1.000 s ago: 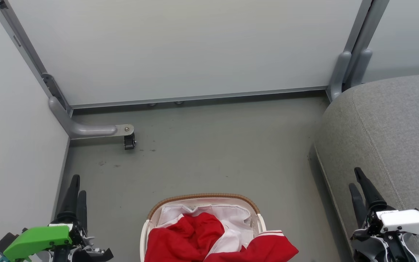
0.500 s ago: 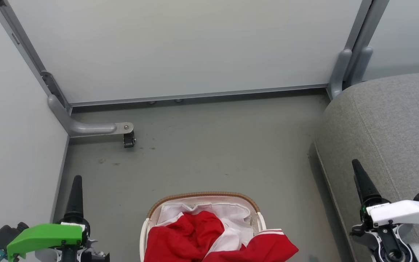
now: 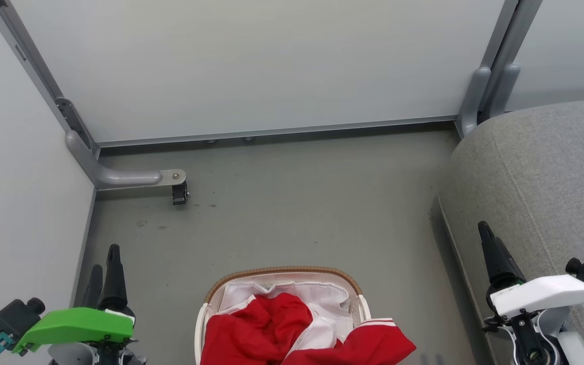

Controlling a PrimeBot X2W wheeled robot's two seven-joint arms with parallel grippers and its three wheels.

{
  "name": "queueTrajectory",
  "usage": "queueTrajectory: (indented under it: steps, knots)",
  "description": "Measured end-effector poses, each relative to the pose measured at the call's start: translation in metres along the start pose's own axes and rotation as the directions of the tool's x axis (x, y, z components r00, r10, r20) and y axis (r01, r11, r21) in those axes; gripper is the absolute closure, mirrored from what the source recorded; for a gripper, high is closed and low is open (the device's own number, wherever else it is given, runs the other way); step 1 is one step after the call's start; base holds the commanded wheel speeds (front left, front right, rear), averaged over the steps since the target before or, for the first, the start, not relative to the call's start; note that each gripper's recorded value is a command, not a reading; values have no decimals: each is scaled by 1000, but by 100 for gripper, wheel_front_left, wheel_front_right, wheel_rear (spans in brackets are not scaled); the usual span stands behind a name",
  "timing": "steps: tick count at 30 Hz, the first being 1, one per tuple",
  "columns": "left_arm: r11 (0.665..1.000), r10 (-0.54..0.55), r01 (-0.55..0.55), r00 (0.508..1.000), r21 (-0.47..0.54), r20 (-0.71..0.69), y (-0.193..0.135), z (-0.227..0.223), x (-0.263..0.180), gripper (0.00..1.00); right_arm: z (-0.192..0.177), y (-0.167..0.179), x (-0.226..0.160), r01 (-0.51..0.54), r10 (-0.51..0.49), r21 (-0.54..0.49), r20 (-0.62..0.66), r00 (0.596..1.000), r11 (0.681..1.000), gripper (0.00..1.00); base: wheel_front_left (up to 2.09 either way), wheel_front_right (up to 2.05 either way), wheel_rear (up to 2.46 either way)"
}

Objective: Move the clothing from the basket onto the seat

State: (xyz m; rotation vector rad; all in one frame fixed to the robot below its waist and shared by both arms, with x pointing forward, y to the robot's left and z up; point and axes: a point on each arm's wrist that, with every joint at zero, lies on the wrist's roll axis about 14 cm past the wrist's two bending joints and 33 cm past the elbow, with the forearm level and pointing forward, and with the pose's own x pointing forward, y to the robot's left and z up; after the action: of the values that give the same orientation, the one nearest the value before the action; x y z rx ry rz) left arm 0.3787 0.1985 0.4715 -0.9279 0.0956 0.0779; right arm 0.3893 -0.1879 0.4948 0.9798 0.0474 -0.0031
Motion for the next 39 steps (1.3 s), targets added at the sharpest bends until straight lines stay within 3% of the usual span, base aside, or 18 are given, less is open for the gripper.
queueTrajectory:
  steps: [16, 39]
  knots:
    - [962, 0, 4, 1000, 272, -13, 0, -6, -2, 0, -6, 4, -1, -33, 29, -258, -19, 999, 966, 0, 0, 0, 0]
    - [841, -44, 56, 998, 539, -35, -6, -16, -7, 0, -12, 5, -4, -73, 59, -525, -43, 997, 848, 0, 0, 0, 0]
